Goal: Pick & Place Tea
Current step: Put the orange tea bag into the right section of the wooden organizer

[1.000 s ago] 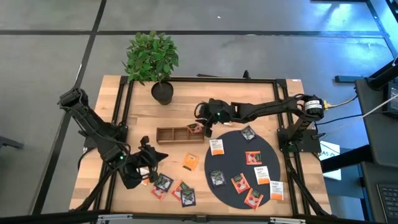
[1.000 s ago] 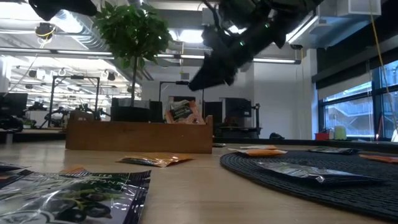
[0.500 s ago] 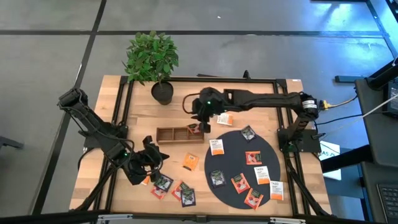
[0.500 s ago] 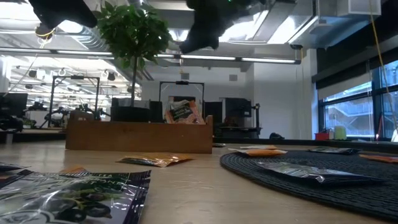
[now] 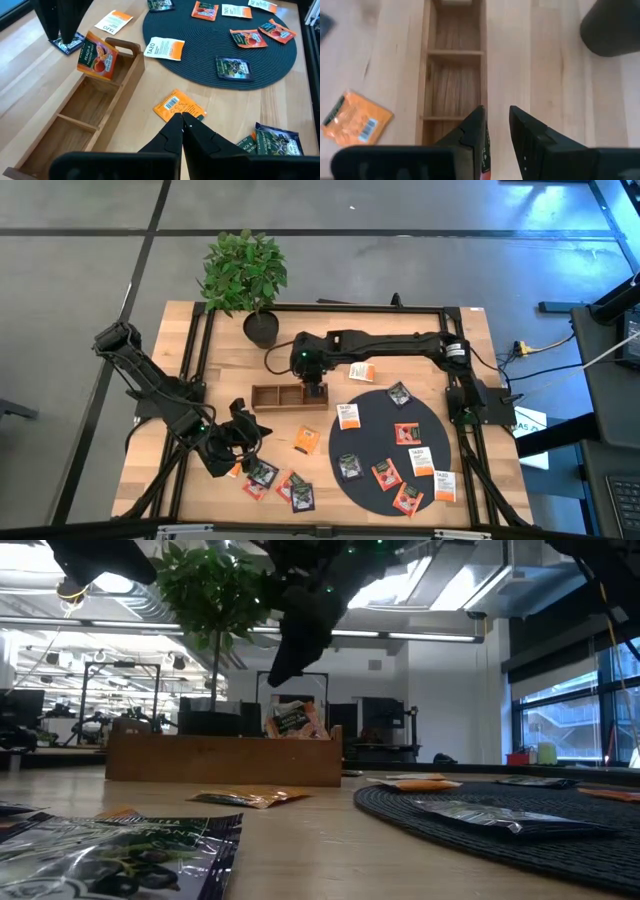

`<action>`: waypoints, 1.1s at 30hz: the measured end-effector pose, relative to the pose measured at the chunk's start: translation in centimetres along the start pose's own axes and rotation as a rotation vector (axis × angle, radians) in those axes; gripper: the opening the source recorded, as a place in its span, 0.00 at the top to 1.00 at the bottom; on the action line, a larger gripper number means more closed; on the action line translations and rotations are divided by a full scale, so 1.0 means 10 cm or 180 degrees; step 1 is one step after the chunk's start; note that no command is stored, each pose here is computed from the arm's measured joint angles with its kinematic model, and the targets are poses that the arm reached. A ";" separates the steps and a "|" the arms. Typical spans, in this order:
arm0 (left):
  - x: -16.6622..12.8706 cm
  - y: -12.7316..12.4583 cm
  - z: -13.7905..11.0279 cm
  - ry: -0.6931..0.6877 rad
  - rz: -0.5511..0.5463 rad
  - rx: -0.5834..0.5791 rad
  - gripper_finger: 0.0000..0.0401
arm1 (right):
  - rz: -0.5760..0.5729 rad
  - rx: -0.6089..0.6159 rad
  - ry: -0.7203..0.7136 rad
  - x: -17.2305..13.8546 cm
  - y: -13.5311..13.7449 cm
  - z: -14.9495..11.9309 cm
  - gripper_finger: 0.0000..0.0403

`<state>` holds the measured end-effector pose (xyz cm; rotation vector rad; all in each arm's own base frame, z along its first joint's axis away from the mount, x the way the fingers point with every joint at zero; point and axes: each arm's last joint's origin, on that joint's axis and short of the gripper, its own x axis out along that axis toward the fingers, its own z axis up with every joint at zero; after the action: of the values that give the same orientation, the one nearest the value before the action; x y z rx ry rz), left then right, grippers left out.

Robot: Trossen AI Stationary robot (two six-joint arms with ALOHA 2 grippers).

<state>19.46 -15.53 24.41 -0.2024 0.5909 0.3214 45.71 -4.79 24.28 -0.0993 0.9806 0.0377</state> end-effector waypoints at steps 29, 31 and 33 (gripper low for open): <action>0.01 0.00 -0.01 0.0003 0.0008 0.0008 0.99 | 0.0365 0.0217 0.0299 0.27 -0.10 -0.17 0.53; 0.01 0.00 -0.01 0.0003 0.0008 0.0010 0.99 | 0.0422 0.0223 0.0357 0.32 -0.09 -0.20 0.55; 0.01 0.00 -0.01 0.0004 0.0009 0.0013 0.98 | 0.0433 0.0215 0.0336 0.35 -0.09 -0.20 0.58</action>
<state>19.50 -15.56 24.32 -0.1978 0.5931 0.3227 46.08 -5.95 20.35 0.0280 1.0920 0.1251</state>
